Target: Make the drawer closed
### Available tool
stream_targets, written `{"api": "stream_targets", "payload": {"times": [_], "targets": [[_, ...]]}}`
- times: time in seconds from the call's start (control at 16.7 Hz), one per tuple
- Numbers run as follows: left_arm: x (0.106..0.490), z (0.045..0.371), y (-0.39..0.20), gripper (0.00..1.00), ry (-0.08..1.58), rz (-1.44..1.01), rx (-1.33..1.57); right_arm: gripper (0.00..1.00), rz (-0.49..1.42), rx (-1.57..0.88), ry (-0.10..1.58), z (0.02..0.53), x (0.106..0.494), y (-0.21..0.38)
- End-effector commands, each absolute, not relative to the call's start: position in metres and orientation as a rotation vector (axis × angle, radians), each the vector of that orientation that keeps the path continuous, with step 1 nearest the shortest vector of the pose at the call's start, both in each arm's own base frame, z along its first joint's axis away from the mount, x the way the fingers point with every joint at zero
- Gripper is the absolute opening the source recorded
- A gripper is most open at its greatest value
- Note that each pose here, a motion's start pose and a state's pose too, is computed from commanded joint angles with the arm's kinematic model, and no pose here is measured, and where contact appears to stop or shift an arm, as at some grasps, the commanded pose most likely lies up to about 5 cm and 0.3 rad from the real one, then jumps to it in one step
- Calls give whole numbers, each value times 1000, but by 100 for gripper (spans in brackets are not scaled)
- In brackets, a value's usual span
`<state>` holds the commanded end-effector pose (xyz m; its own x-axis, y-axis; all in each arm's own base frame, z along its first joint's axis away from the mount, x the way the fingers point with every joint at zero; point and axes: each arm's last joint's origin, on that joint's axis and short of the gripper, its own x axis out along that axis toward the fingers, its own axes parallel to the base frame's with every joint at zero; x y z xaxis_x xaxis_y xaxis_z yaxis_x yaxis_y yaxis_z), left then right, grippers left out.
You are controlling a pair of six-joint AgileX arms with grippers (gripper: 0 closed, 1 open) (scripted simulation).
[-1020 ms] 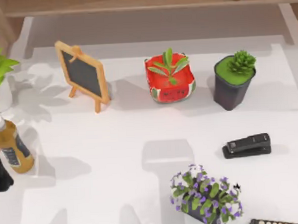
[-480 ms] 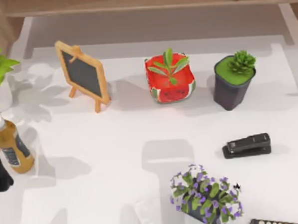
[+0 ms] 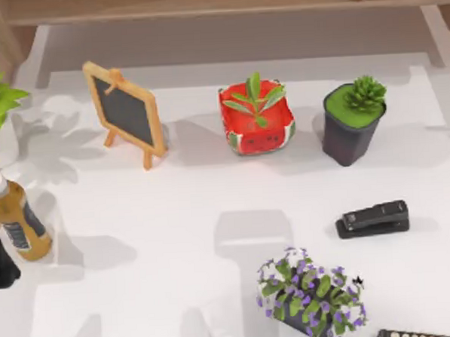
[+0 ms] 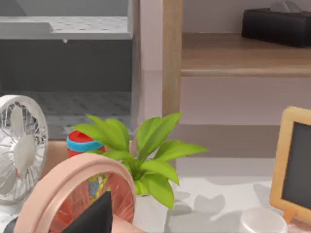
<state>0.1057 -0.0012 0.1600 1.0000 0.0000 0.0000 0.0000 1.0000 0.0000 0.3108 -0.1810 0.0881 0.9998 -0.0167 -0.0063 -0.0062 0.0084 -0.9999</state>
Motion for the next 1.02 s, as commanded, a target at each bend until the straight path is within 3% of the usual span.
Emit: {"api": "stream_targets", "payload": {"times": [0.6,1.02], "targets": [[106,160,-1,100,0,0,0,0,-8,-1562,19,88,370,-182],[106,160,-1,100,0,0,0,0,-16,-1562,26,88,375,-185]]}}
